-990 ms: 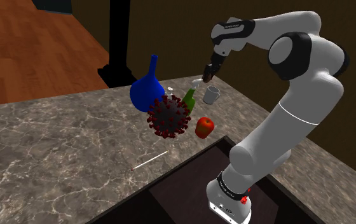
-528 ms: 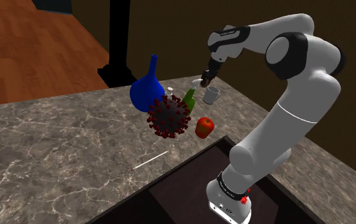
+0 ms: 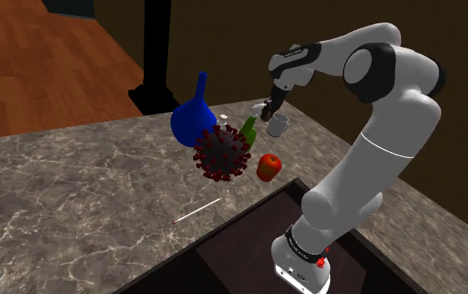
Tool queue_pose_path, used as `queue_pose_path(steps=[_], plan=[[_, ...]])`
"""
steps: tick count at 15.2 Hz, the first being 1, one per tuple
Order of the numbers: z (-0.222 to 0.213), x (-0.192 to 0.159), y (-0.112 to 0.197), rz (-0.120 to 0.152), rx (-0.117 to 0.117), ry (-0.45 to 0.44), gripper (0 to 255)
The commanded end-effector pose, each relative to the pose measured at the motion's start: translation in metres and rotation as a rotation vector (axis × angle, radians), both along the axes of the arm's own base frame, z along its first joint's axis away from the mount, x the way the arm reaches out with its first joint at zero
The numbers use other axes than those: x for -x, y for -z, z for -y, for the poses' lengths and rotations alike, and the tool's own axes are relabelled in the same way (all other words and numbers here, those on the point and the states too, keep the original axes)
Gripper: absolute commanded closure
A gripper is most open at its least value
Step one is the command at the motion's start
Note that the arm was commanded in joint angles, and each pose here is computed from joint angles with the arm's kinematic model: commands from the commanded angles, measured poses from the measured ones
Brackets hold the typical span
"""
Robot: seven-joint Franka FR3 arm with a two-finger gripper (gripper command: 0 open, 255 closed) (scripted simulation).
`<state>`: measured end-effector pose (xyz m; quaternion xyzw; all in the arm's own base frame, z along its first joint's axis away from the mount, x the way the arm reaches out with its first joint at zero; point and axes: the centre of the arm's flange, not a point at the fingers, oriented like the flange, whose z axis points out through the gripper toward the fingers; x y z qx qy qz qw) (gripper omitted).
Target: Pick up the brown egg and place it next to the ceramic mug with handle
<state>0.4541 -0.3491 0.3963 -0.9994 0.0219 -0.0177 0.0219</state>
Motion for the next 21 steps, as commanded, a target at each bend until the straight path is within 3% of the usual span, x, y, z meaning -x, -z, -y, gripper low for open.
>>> queue_pose_path(steps=[1,10,17,18,21], plan=[[0.0,0.001,0.011,-0.002,0.0,0.001,255],[0.0,0.001,0.056,-0.002,0.0,0.001,255],[0.0,0.001,0.056,-0.002,0.0,0.001,255],[-0.001,-0.001,0.059,-0.002,0.0,0.002,0],[0.016,0.005,0.064,0.005,-0.006,0.001,0]])
